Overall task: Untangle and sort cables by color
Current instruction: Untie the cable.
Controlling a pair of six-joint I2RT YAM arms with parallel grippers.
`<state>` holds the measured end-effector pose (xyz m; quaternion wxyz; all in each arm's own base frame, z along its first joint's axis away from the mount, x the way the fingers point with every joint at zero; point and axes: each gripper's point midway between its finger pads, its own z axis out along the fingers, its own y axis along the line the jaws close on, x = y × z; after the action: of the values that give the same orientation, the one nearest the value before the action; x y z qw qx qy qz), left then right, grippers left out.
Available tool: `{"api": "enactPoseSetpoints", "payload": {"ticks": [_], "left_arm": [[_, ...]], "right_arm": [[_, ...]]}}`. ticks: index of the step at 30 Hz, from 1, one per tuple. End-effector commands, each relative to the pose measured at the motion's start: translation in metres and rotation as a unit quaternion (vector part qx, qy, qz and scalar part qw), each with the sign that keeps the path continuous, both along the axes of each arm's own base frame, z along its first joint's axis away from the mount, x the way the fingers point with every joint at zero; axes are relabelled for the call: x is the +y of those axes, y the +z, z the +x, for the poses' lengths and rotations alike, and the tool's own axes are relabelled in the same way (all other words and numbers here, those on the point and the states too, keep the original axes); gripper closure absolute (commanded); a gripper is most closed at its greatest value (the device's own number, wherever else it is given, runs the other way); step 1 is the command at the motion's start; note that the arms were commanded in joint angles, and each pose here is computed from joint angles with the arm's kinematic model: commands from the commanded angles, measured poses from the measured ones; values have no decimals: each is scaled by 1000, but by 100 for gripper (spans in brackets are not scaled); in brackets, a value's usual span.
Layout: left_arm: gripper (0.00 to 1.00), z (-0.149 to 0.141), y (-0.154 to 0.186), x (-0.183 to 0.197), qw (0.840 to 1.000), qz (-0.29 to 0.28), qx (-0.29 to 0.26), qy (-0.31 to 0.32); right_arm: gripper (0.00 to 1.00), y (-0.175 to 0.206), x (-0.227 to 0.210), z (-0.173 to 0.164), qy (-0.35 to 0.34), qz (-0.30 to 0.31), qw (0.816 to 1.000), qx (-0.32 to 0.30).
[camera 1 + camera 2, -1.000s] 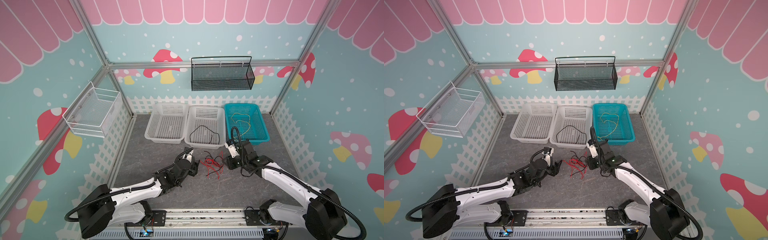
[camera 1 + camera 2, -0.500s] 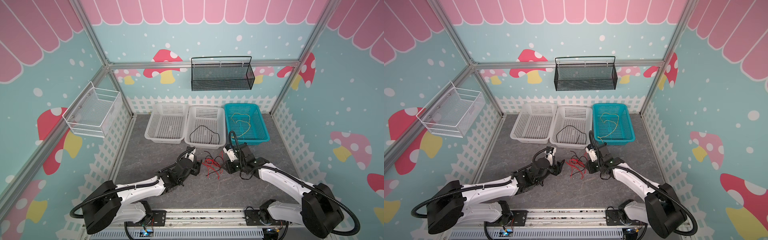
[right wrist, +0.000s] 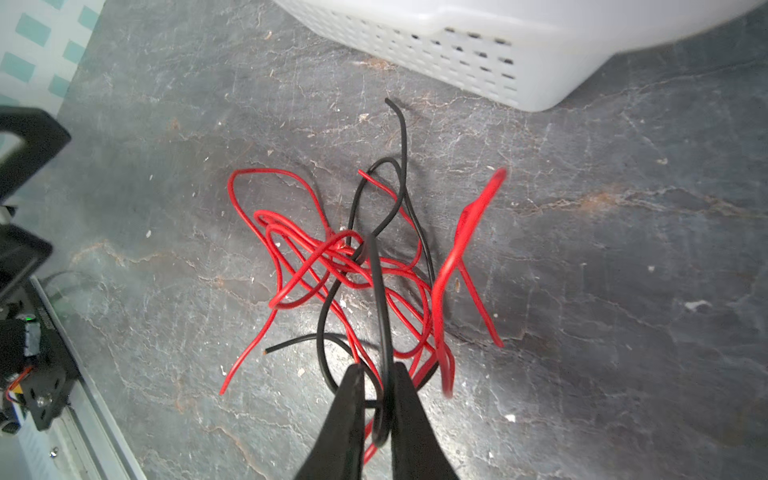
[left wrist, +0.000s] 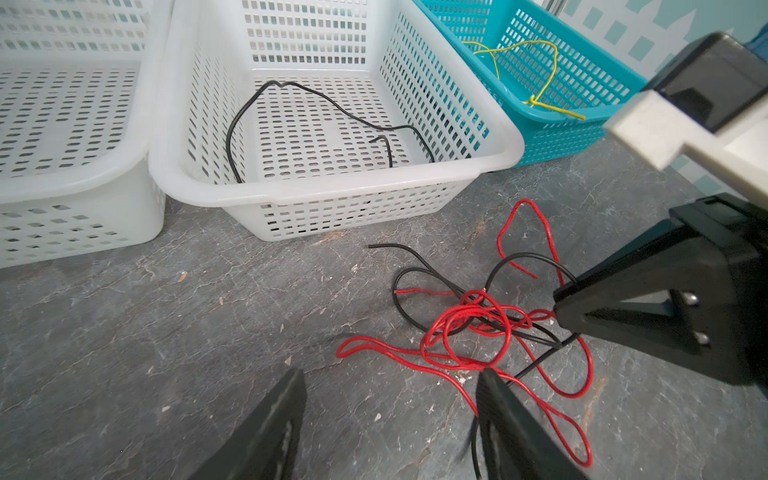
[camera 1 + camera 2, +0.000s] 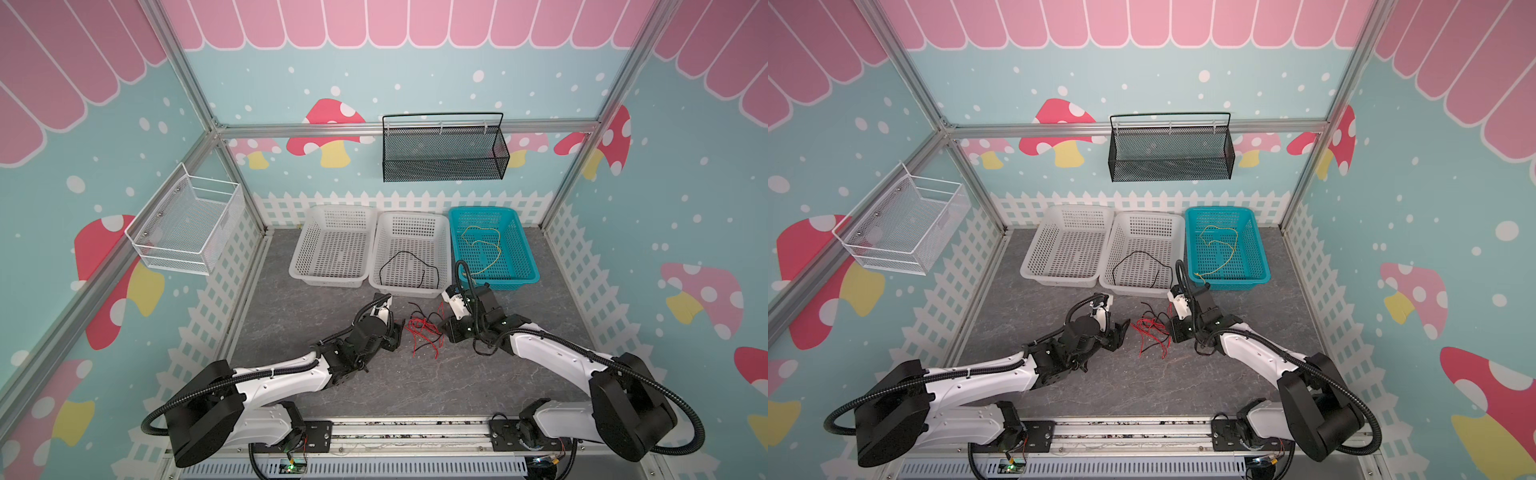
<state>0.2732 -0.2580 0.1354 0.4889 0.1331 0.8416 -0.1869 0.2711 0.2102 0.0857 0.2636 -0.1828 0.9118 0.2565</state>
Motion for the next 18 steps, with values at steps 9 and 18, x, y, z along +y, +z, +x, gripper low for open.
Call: {"api": "enactPoseSetpoints", "payload": {"ticks": [9, 18], "left_arm": [[33, -7, -1, -12, 997, 24, -51, -52], [30, -10, 15, -11, 988, 50, -126, -80]], "right_arm": [[100, 77, 36, -4, 117, 76, 986, -89], [100, 138, 41, -15, 172, 91, 969, -152]]}}
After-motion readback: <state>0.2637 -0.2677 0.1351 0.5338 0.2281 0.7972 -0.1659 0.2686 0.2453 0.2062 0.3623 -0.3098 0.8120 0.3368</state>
